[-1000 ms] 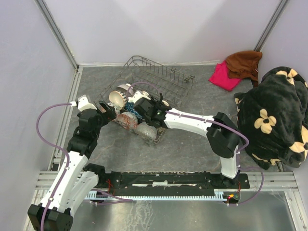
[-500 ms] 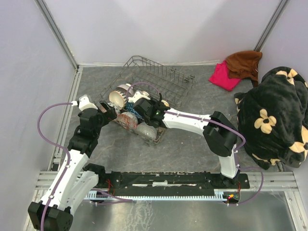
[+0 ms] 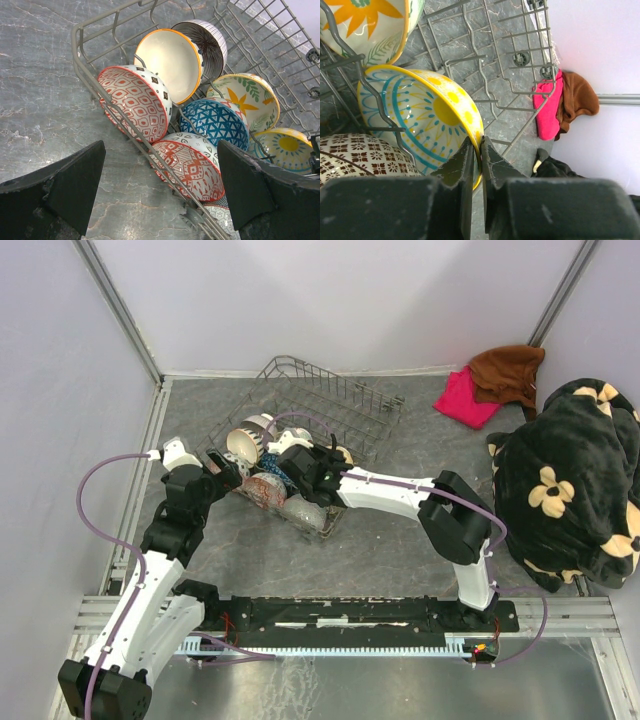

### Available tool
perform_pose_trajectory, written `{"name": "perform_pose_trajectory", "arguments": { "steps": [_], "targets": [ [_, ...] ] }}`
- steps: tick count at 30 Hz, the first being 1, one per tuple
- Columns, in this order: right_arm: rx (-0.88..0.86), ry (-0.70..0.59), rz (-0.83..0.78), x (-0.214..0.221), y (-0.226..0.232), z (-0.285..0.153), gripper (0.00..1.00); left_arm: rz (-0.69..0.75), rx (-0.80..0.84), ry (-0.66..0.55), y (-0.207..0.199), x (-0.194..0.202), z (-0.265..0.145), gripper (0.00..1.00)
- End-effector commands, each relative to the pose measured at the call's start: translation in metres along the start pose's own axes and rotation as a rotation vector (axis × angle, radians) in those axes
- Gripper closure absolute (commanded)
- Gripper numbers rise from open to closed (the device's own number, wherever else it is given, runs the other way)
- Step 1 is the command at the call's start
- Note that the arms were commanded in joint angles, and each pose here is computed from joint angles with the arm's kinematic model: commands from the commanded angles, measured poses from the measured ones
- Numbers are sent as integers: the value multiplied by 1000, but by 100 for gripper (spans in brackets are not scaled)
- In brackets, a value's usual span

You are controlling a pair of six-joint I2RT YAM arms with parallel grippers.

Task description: Unload the bowls from the dish rack

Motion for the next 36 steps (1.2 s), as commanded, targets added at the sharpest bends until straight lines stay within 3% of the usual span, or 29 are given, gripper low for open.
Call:
{"name": "perform_pose_trajectory", "arguments": {
  "steps": [1, 4, 20, 36],
  "targets": [
    [21, -28, 43, -3, 0, 3, 90, -10, 5, -40, -2, -7, -1, 1],
    [34, -25, 44, -3, -2, 3, 99, -11, 5, -39, -2, -6, -1, 1],
    [44, -78, 103, -6, -40, -25, 99, -18, 3, -51, -1, -9, -3, 1],
    [114, -168, 269, -32, -99, -57, 99, -29, 15, -71, -7, -23, -5, 1]
  ]
}}
Point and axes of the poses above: each gripper's point midway between its finger pads, its own z axis out along the fingers, its own y axis along the line the jaws close on, x = y × z, the point moved 8 cm from there along -z, back along the fingers, and after that the axes turned 10 degrees about z, right-handed, at the moved point
